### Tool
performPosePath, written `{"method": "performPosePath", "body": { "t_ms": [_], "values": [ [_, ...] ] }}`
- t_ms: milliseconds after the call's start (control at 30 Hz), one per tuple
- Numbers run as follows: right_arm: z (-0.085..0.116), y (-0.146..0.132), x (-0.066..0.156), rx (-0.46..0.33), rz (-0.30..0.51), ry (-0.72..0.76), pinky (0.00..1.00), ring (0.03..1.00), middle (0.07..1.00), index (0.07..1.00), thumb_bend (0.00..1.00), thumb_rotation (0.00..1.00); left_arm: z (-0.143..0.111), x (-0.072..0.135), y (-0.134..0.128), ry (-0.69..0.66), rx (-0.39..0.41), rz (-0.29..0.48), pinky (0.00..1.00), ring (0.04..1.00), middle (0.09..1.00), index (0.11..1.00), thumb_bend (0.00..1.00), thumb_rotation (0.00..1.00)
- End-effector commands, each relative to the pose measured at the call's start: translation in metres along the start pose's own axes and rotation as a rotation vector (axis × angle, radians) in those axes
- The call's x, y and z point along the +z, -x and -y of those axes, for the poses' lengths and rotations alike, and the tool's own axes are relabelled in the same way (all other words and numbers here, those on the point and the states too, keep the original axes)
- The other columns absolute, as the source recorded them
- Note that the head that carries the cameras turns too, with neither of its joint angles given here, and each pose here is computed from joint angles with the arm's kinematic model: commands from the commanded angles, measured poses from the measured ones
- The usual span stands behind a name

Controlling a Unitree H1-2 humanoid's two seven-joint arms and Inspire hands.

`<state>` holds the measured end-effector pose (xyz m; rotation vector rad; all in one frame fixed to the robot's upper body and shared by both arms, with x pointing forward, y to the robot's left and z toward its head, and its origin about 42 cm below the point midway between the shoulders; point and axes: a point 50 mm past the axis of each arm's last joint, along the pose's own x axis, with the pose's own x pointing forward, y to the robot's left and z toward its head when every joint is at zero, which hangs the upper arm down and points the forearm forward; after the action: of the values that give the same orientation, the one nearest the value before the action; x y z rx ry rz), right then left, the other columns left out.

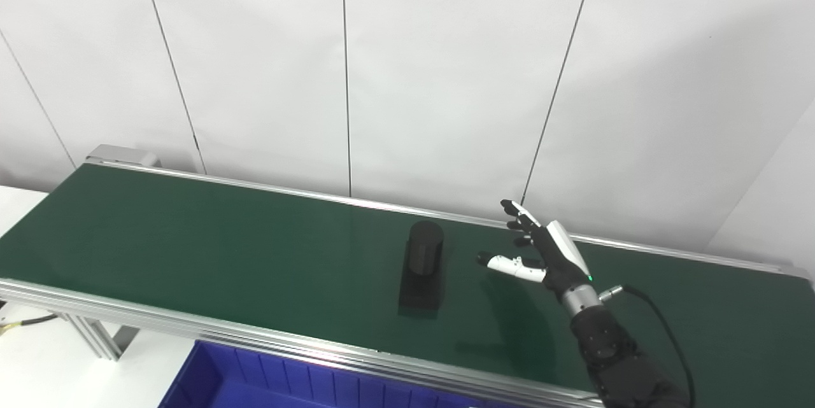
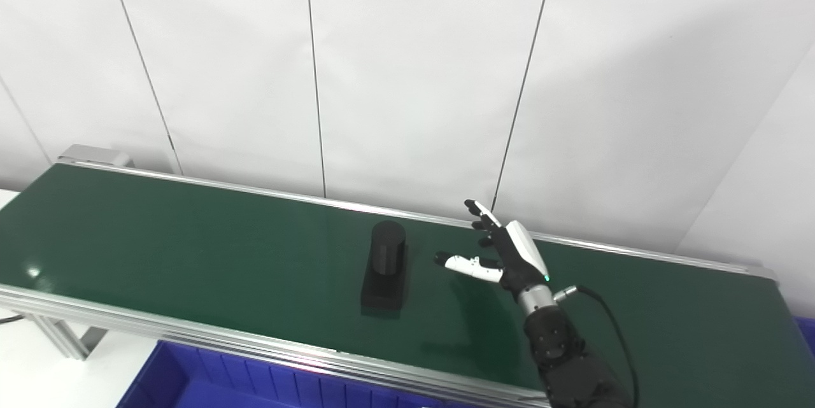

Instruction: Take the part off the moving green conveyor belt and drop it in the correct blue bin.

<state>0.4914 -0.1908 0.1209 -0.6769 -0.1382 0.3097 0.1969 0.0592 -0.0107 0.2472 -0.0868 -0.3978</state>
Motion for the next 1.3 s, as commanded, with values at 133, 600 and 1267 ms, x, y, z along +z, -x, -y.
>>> {"method": "performPosePath", "body": {
  "t_ms": [133, 600, 1267],
  "values": [
    [0.024, -0.024, 0.028, -0.037, 0.053, 0.057, 0.67, 0.819, 0.898, 0.912, 0.95, 0.51, 0.007, 0.013, -0.007, 0.035, 0.0, 0.063, 0.55, 0.697, 0.735, 0.706, 1.0, 0.84],
    [0.018, -0.024, 0.026, -0.036, 0.021, 0.108, 0.64, 0.784, 0.875, 0.892, 0.95, 0.45, 0.011, 0.016, -0.01, 0.033, 0.0, 0.073, 0.55, 0.698, 0.737, 0.708, 1.0, 0.84],
    [0.002, -0.025, 0.032, -0.001, 0.045, 0.088, 0.52, 0.664, 0.806, 0.823, 0.93, 0.42, 0.011, 0.016, -0.011, 0.039, -0.006, 0.072, 0.56, 0.705, 0.74, 0.713, 1.0, 0.84]
  ]
}}
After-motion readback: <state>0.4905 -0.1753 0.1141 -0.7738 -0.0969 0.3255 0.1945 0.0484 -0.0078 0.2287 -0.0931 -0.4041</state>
